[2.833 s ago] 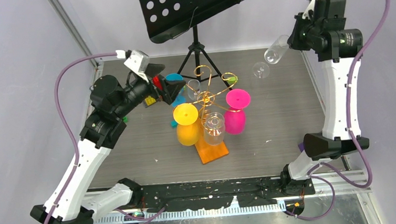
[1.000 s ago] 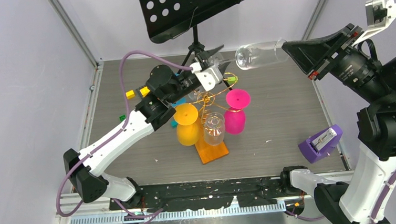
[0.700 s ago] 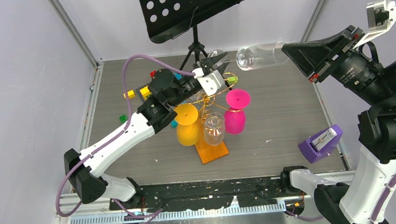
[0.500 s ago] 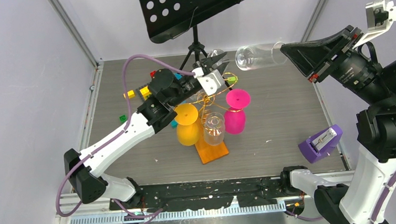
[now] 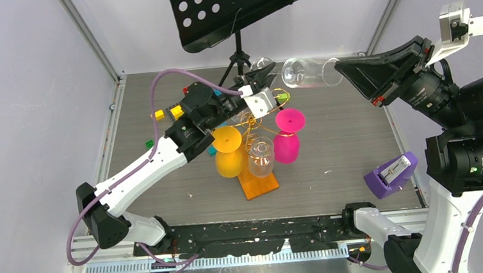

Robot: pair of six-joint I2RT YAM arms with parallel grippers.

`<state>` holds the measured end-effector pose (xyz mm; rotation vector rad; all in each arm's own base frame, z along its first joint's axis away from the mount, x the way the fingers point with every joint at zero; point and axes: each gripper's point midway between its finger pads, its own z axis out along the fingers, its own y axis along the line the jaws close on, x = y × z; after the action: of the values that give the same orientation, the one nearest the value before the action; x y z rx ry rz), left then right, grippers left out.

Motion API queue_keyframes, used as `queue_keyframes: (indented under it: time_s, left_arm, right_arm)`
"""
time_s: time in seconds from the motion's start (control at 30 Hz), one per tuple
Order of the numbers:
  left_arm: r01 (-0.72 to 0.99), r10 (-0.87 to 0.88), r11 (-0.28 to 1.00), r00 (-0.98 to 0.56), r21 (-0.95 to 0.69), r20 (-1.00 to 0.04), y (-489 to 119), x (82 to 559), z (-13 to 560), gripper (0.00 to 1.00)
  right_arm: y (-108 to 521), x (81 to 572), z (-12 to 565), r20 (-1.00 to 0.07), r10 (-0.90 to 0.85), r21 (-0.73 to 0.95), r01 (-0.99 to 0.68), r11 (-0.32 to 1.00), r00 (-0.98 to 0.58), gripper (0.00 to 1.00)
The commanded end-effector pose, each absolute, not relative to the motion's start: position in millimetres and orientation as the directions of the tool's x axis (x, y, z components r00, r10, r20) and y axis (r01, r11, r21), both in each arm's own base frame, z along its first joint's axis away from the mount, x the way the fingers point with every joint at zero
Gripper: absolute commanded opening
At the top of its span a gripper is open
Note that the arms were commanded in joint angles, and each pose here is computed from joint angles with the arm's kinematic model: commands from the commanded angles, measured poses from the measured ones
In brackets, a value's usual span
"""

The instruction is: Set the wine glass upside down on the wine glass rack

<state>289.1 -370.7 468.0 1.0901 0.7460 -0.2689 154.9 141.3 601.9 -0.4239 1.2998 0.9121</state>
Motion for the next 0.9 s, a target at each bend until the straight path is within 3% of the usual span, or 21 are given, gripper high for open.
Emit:
queue_keyframes:
  time_s: [0.0,0.27,0.43,0.63,0.77,0.87]
  left_arm:
    - [0.459,0.157,0.519,0.779,0.722,-0.607,-348.4,282.6,505.6,0.0]
    - [0.395,0.172,0.565,0.803,0.725,-0.571,-333.0,279.6,524.8,0.0]
    - [0.375,0.178,0.608,0.794,0.7,-0.581,-323.3,282.0,531.9,0.0]
    - [0.347,0.191,0.634,0.796,0.692,-0.574,-309.6,280.9,535.8,0.0]
    - [0.29,0.235,0.584,0.834,0.759,-0.499,-302.7,269.4,536.2,0.0]
    - [0.229,0.267,0.521,0.872,0.822,-0.411,-296.5,254.9,534.0,0.0]
  right_arm:
    - [153.0,115.3,623.7,-0.941,0.325,0.088,-0.854,0.513,0.098,0.18]
    - [153.0,111.3,616.2,-0.945,0.304,0.059,-0.853,0.518,0.119,0.42]
    - [150.5,106.6,615.8,-0.946,0.287,0.031,-0.84,0.542,0.151,0.46]
    - [128.3,104.4,620.2,-0.933,0.268,0.013,-0.719,0.695,0.242,0.48]
    - [112.2,101.4,629.3,-0.911,0.284,0.031,-0.637,0.77,0.298,0.49]
    - [111.0,107.2,630.7,-0.915,0.312,0.085,-0.634,0.769,0.256,0.5]
